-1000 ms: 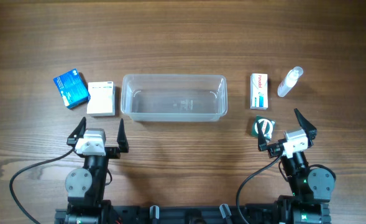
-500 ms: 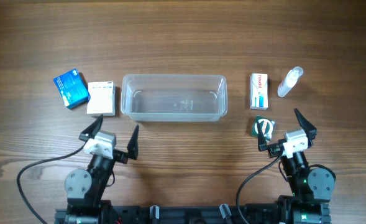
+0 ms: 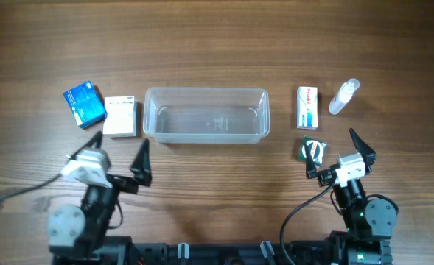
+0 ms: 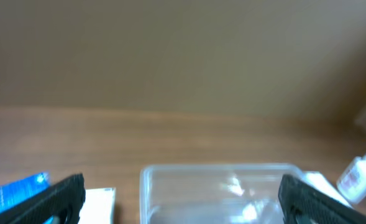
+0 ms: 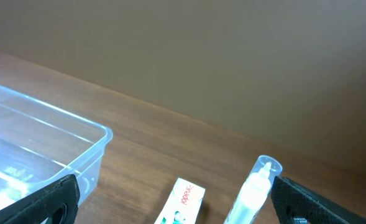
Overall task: Pack container
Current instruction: 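Move the left gripper over the white Hansaplast box and grasp it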
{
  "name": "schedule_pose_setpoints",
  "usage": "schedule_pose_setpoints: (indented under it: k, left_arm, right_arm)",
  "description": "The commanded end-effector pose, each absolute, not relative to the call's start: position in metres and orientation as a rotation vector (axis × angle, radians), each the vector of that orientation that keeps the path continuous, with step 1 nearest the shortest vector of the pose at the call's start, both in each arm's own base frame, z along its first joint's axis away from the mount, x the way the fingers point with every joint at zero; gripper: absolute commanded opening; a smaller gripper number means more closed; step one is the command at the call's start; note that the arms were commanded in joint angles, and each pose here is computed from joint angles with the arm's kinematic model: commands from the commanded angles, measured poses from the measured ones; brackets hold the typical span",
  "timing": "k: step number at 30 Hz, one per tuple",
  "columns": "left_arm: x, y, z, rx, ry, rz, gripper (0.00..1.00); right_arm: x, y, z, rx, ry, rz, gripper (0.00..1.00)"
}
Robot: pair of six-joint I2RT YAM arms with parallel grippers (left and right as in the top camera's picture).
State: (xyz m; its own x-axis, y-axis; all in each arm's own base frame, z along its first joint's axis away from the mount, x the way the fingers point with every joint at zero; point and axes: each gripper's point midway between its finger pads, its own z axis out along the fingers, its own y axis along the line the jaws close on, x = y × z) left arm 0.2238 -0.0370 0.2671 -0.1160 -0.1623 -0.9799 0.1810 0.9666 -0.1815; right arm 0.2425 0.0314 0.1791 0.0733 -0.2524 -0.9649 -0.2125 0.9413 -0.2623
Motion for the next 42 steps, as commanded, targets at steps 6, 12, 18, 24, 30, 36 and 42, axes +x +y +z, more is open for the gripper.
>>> schedule_pose_setpoints:
  k: [6, 12, 18, 24, 30, 36, 42]
  left_arm:
    - [0.297, 0.013, 0.305, -0.066, 2.258, 0.104, 1.00]
    - [0.335, 0.017, 0.255, -0.138, 2.650, -0.102, 1.00]
    - [0.352, 0.043, 0.192, -0.257, 2.835, -0.103, 1.00]
    - [0.357, 0.040, 0.168, -0.265, 2.909, -0.151, 1.00]
    - [0.359, 0.039, 0.161, -0.262, 2.924, -0.160, 1.00]
    - [0.371, 0.040, 0.136, -0.239, 2.897, -0.154, 1.00]
    - [0.377, 0.040, 0.101, -0.126, 2.866, -0.145, 1.00]
  right_arm:
    - [0.242, 0.033, 0.181, -0.396, 1.494, -0.031, 1.00]
    - [0.242, 0.033, 0.181, -0.396, 1.494, -0.031, 1.00]
    - [0.242, 0.033, 0.181, -0.396, 1.494, -0.031, 1.00]
    - [0.242, 0.033, 0.181, -0.396, 1.495, -0.031, 1.00]
    - [0.242, 0.033, 0.181, -0.396, 1.494, -0.031, 1.00]
    - [0.242, 0.033, 0.181, -0.396, 1.495, -0.031, 1.00]
    - [0.242, 0.033, 0.181, -0.396, 1.494, -0.031, 1.00]
